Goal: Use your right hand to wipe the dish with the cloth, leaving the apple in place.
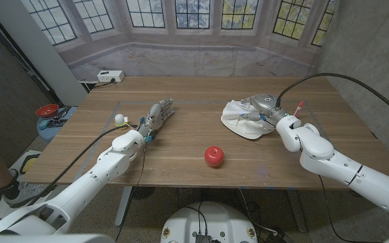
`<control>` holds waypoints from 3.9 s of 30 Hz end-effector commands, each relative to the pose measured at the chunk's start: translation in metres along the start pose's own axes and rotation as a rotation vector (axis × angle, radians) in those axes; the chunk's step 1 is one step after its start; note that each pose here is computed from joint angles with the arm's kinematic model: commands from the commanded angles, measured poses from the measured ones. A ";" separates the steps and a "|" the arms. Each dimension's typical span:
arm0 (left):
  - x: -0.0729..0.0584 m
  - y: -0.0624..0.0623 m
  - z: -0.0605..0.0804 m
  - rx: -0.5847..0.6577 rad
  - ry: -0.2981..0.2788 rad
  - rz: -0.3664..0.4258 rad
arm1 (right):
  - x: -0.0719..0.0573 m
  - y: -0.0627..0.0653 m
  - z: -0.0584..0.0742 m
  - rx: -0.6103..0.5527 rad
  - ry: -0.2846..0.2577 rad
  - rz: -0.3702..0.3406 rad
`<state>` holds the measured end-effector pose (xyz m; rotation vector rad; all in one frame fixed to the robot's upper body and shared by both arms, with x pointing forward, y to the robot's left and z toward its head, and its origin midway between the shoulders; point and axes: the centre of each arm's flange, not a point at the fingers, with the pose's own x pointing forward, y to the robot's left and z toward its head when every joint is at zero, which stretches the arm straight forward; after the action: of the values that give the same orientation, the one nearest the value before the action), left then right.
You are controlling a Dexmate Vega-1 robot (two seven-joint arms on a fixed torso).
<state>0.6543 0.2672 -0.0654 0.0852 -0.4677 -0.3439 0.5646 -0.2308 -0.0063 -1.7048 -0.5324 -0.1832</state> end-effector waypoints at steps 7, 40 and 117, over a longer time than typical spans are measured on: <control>-0.004 0.001 0.009 0.002 -0.024 0.014 | 0.003 -0.006 0.001 0.210 -0.013 -0.015; -0.003 0.001 0.012 0.008 -0.028 -0.007 | 0.009 -0.004 -0.005 0.352 -0.019 0.177; 0.004 0.007 0.005 0.005 -0.006 0.000 | 0.026 0.052 -0.001 0.306 0.076 0.393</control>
<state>0.6556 0.2726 -0.0600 0.0858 -0.4744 -0.3386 0.6081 -0.2295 -0.0363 -1.4580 -0.1712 0.1094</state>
